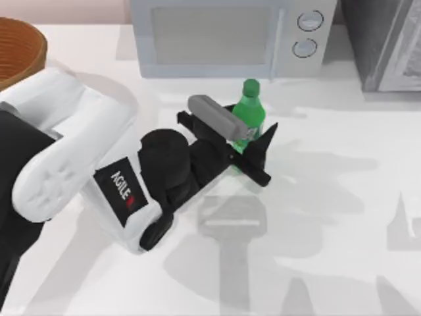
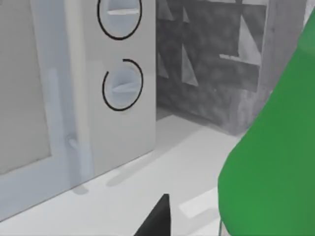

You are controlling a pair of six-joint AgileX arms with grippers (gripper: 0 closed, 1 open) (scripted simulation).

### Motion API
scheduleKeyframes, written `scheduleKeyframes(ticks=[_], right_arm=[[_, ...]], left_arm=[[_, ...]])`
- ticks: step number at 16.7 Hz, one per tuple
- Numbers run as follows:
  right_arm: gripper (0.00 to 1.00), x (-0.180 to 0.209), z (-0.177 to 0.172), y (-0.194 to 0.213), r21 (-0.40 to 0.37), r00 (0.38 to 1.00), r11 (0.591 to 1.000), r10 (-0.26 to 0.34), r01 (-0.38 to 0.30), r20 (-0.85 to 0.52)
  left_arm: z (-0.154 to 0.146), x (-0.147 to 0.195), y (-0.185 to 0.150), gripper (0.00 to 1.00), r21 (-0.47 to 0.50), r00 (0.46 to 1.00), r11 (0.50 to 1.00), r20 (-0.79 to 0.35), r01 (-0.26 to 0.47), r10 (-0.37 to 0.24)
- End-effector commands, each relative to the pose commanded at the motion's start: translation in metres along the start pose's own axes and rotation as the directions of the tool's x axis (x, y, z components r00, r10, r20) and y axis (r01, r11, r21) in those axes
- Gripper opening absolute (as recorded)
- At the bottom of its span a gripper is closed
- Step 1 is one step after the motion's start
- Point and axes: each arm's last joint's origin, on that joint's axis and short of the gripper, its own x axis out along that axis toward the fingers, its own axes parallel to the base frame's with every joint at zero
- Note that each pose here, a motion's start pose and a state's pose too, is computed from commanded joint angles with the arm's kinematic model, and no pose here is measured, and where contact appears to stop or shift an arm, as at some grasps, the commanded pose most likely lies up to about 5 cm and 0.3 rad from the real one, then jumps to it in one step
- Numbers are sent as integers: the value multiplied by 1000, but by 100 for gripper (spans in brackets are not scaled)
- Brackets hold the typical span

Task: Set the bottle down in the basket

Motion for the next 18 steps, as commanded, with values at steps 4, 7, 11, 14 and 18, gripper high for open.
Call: scheduleKeyframes(ticks=[4,7,11,14,18], right_arm=[[100,0,0,0,0,1000,1000,0,0,0],[100,0,0,0,0,1000,1000,0,0,0],[100,0,0,0,0,1000,1000,0,0,0],[100,0,0,0,0,1000,1000,0,0,0],[100,0,0,0,0,1000,1000,0,0,0]], left_arm=[[0,0,0,17,0,1000,1000,0,0,0],[0,0,0,0,0,1000,1000,0,0,0],[0,0,0,0,0,1000,1000,0,0,0],[0,0,0,0,0,1000,1000,0,0,0],[0,-4,12,0,-8,1000,1000,-24,-4,3]])
